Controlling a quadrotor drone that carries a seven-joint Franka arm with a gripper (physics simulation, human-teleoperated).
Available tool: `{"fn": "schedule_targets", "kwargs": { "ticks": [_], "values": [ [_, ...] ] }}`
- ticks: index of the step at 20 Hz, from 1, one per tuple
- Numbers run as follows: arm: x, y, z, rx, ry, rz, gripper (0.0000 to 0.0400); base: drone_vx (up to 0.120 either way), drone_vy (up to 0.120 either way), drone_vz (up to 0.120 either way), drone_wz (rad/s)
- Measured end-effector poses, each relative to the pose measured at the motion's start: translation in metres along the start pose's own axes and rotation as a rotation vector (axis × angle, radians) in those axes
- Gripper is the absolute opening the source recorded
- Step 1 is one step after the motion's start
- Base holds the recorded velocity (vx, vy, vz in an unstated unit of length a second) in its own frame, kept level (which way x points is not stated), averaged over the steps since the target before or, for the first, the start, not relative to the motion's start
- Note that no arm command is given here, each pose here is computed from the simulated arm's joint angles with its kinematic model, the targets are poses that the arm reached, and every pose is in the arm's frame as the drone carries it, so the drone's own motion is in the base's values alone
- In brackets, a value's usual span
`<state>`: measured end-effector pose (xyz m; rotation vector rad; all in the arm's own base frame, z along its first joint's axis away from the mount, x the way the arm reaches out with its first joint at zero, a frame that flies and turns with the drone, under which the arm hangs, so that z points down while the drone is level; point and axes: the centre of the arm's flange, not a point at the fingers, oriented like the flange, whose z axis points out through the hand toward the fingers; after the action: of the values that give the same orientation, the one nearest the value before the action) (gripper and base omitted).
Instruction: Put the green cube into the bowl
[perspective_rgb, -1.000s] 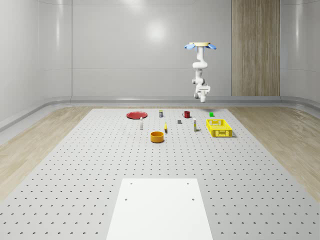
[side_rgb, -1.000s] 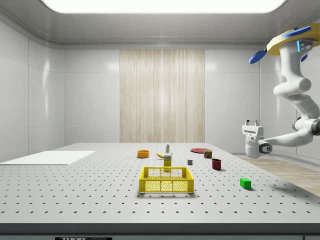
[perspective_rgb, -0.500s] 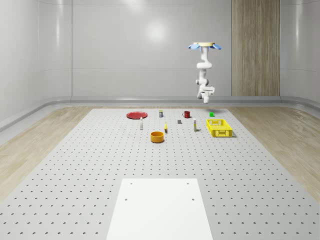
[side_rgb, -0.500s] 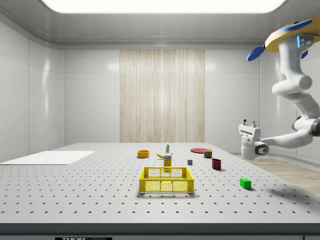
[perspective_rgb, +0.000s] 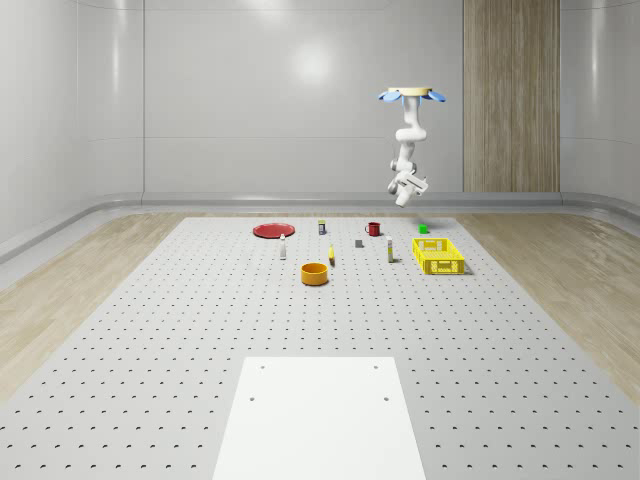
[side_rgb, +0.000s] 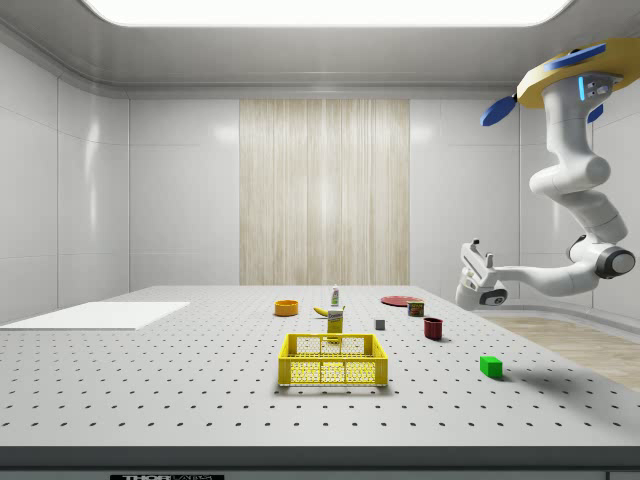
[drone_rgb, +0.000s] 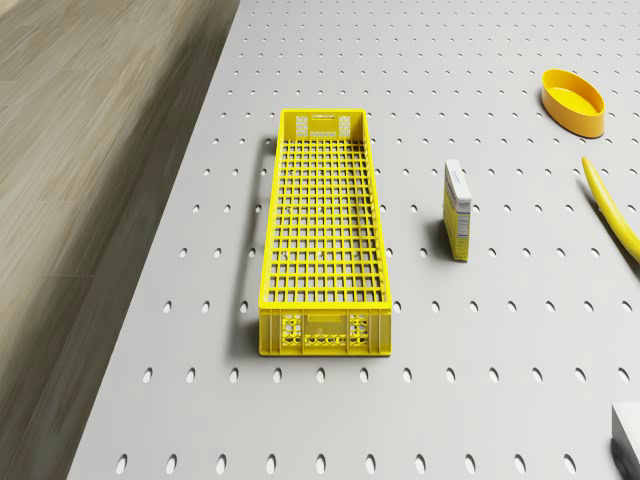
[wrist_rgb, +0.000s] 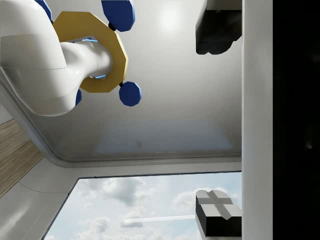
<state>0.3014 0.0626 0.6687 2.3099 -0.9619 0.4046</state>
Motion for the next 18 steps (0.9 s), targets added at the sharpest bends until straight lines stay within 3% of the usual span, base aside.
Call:
{"fn": "schedule_targets", "kwargs": {
  "ticks": [4, 6, 8, 10, 13, 18],
  "values": [
    [-0.037, -0.036, 0.015, -0.384, 0.385, -0.012, 0.0400, 0.000, 0.000, -0.110, 0.000],
    [-0.055, -0.053, 0.037, -0.625, 0.624, -0.019, 0.0400, 0.000, 0.000, -0.120, 0.000],
    [-0.067, -0.065, 0.067, -0.869, 0.867, -0.026, 0.0400, 0.000, 0.040, -0.120, 0.000],
    [-0.071, -0.068, 0.097, -1.089, 1.086, -0.032, 0.0400, 0.000, 0.120, -0.120, 0.000],
    [-0.068, -0.064, 0.132, -1.342, 1.338, -0.041, 0.0400, 0.000, 0.080, -0.120, 0.000],
    [-0.059, -0.053, 0.161, -1.574, 1.572, -0.054, 0.0400, -0.008, 0.000, -0.120, 0.000]
  ]
}}
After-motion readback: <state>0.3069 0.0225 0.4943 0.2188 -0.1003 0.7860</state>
